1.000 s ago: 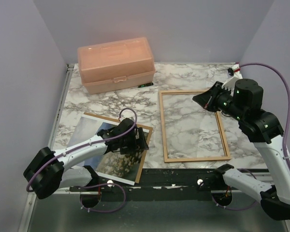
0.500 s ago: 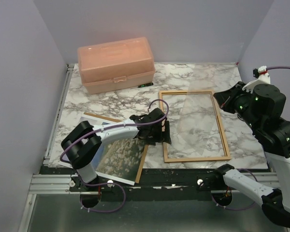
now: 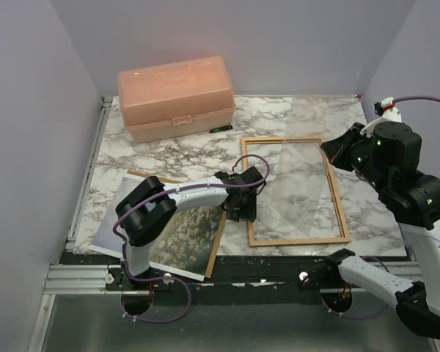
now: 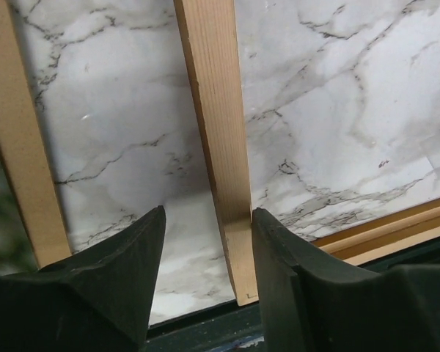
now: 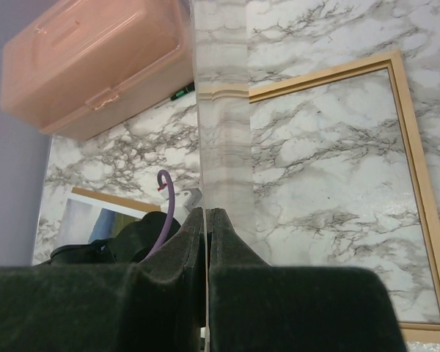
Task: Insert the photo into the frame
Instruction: Move the photo frame to the center of the board.
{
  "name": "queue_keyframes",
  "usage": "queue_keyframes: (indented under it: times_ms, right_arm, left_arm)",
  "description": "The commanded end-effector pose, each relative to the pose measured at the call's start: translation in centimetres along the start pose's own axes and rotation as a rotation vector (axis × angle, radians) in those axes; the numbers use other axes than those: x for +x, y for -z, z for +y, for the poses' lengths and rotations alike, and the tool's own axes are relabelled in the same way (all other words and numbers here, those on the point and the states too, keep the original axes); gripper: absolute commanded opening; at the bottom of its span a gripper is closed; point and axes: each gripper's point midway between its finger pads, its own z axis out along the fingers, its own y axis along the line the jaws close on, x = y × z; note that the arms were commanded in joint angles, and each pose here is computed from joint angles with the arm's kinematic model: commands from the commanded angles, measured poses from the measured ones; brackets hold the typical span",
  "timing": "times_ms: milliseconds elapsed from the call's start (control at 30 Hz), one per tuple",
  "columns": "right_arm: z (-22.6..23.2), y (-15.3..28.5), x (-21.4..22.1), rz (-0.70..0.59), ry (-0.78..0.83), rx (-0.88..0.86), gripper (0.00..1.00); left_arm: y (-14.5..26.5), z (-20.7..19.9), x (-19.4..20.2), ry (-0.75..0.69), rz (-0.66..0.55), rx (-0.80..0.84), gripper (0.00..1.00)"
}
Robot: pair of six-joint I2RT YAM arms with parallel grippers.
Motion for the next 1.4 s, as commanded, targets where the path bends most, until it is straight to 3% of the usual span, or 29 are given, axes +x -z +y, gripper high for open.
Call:
queue_keyframes:
  times_ms: [0, 267, 400, 633, 867, 1367]
  right_arm:
    - [0.4, 0.3, -0.5, -0.011, 0.002, -0.013, 0.01]
    - [0.6, -0.1, 0.1, 0.01, 0.002, -0.026, 0.0]
    - [0.7, -0.5, 0.7, 0.025, 0.001, -0.037, 0.0]
    - [1.1, -1.0, 1.7, 0.06, -0.002, -0.064, 0.0]
    - [1.5, -1.2, 3.0, 0.104, -0.01, -0.09, 0.0]
    - [2.9, -2.8, 4.9, 0.193, -0.029, -0.147, 0.0]
  left_arm:
    - [0.3, 1.6, 0.0, -0.02, -0.019, -0.099, 0.49]
    - [0.6, 4.1, 0.6, -0.024, -0.004, -0.196, 0.38]
    - [0.6, 5.3, 1.2, -0.01, 0.005, -0.203, 0.27]
    - [1.3, 8.5, 2.7, 0.059, 0.007, -0.238, 0.24]
    - [2.1, 10.2, 3.7, 0.094, 0.004, -0.22, 0.12]
    - [3.7, 13.7, 5.7, 0.086, 0.0, -0.247, 0.1]
